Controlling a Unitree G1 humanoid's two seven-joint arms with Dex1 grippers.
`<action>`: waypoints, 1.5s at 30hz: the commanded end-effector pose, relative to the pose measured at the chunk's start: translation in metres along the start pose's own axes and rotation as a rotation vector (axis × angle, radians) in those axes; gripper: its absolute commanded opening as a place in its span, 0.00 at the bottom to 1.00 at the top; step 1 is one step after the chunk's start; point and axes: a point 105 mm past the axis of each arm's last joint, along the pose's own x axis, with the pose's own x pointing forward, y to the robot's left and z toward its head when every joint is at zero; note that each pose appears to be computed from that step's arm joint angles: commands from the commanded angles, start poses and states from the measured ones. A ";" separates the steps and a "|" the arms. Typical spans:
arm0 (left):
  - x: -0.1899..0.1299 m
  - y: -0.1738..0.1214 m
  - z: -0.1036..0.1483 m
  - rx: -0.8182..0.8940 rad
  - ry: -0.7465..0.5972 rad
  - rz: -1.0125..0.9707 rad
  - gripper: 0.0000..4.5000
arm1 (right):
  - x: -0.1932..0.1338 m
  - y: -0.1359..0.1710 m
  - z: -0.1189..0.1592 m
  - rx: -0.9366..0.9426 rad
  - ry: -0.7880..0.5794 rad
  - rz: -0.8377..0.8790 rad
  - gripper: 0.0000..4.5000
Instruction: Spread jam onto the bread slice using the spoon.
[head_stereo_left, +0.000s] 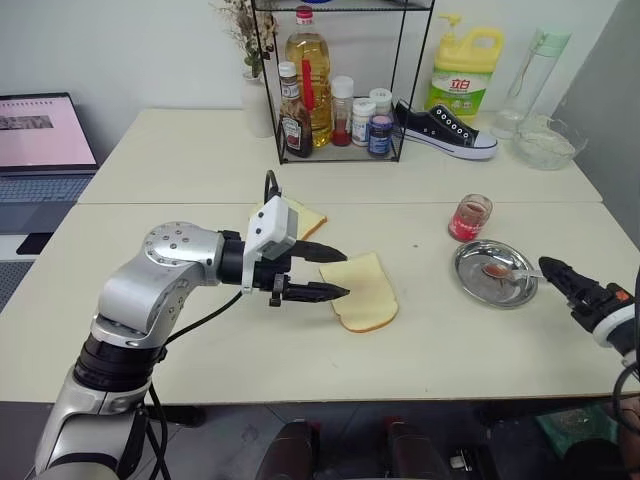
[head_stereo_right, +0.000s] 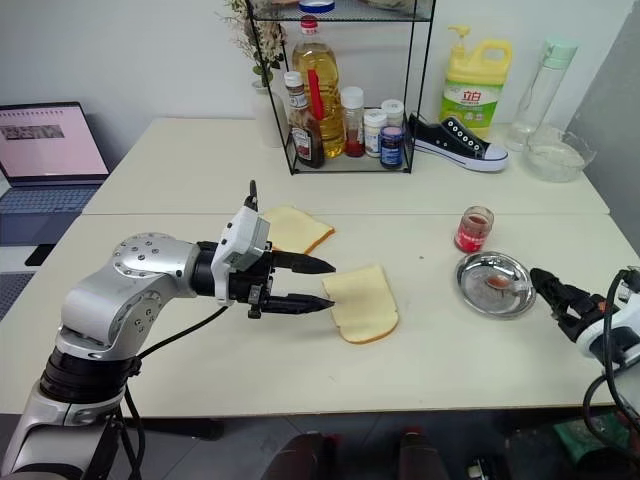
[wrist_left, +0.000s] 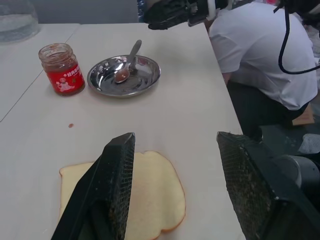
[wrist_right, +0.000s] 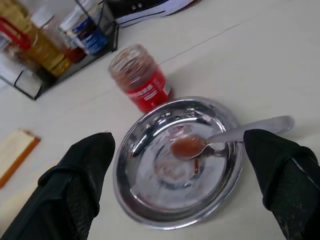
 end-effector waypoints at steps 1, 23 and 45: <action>0.001 0.001 0.014 0.038 -0.052 0.030 0.60 | 0.007 -0.013 0.013 0.112 -0.092 -0.036 1.00; 0.008 0.009 0.019 0.033 -0.069 0.083 0.60 | 0.049 -0.033 -0.009 0.345 -0.105 -0.035 1.00; 0.008 0.012 0.020 0.046 -0.058 0.074 0.61 | 0.064 -0.037 -0.012 0.399 -0.106 0.023 0.40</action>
